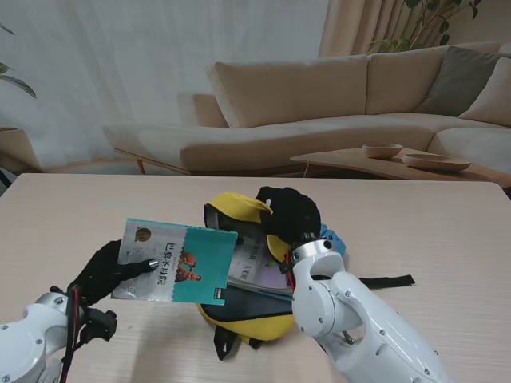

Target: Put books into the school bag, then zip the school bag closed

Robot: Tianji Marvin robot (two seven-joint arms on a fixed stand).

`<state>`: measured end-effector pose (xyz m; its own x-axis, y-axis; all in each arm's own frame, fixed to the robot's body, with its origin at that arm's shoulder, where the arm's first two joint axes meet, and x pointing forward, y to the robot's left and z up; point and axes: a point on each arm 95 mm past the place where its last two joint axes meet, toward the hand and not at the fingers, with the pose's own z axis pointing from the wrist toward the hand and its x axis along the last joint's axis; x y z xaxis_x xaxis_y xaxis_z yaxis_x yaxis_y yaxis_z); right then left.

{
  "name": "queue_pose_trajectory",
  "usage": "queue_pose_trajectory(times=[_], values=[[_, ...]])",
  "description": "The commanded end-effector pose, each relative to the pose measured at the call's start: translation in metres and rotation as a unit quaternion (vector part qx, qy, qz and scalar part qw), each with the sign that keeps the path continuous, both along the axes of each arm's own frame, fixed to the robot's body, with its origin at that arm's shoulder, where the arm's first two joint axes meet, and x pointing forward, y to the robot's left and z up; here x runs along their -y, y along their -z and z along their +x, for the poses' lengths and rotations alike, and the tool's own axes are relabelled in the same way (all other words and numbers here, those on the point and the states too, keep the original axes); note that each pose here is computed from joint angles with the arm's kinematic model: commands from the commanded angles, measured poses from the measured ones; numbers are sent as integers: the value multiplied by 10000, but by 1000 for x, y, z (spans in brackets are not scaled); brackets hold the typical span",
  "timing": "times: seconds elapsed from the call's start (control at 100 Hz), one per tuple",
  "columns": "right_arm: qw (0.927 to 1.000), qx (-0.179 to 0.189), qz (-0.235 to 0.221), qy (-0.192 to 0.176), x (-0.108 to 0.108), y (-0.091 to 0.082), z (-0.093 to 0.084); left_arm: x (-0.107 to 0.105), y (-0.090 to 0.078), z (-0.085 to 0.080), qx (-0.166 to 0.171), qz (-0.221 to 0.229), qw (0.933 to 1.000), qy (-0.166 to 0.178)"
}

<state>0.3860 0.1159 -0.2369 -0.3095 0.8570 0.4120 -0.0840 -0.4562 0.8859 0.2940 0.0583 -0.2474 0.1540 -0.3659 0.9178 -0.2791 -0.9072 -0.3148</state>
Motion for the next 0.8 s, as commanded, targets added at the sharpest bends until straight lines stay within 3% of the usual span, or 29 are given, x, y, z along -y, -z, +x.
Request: queue_pose_trajectory(times=[0.0,0.31,0.79], values=[[9997,180,116,-114,-8,-14,-1,6,0,2,-104,-91,9998,124],[9988,379,227,-199,-11,-22,-4,29,14,26,-810,-455,9954,225],[9986,326,221,-341,-14,-20,-11,63,32,64,-1491,-927,9845,9]])
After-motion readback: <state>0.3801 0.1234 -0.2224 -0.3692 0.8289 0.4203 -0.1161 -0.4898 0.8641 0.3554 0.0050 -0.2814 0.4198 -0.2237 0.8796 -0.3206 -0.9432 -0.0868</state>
